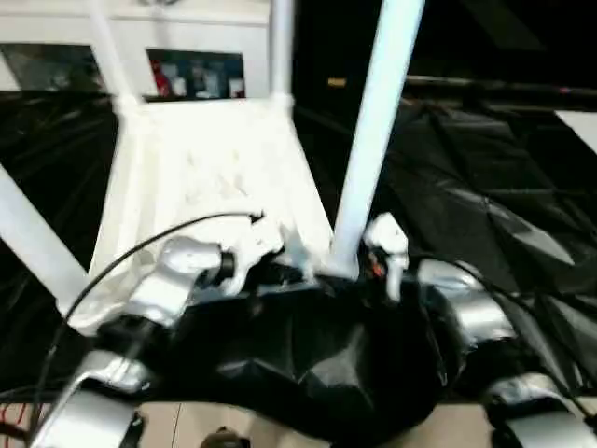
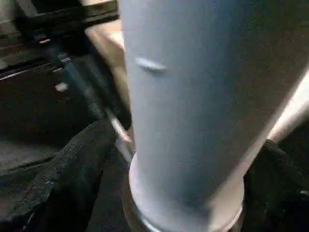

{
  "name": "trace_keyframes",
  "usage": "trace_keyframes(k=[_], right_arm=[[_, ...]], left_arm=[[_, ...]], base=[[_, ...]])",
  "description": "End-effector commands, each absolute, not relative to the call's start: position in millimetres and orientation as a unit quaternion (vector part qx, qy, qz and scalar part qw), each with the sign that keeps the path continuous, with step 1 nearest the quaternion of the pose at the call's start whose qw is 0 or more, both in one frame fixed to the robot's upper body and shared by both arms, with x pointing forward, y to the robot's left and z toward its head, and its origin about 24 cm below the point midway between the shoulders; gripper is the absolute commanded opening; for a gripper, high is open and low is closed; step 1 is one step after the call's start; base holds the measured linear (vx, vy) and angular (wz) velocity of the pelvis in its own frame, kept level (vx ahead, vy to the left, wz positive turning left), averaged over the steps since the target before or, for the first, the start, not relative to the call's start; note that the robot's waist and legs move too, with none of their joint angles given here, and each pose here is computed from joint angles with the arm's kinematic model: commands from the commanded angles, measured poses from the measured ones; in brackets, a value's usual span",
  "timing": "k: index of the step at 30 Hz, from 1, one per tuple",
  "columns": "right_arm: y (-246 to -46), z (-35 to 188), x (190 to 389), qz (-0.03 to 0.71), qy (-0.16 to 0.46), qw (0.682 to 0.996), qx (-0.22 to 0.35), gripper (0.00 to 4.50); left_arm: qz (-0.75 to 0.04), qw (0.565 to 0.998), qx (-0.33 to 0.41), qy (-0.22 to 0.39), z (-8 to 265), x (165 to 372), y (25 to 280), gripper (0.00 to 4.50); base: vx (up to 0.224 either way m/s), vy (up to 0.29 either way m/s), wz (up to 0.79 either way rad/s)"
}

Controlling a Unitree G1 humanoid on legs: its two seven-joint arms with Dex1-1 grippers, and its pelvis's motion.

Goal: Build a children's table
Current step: Rotate leg to tighten

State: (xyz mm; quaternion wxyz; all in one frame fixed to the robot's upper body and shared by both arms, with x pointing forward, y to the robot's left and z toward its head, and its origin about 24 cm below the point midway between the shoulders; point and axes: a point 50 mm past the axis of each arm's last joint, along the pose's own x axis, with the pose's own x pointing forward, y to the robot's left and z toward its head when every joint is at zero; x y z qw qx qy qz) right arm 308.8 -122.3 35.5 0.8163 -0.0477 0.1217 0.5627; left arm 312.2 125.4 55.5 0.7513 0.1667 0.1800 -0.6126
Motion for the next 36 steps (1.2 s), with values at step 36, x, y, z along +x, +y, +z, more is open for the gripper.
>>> trace_keyframes(k=[36], right_arm=[[-47.6,24,329.1,0.373,0.127,0.919,0.022,3.34]], left_arm=[[-0.516,0.835,0.151,0.12,75,345,62,0.0]], base=[[0.0,0.0,0.0]])
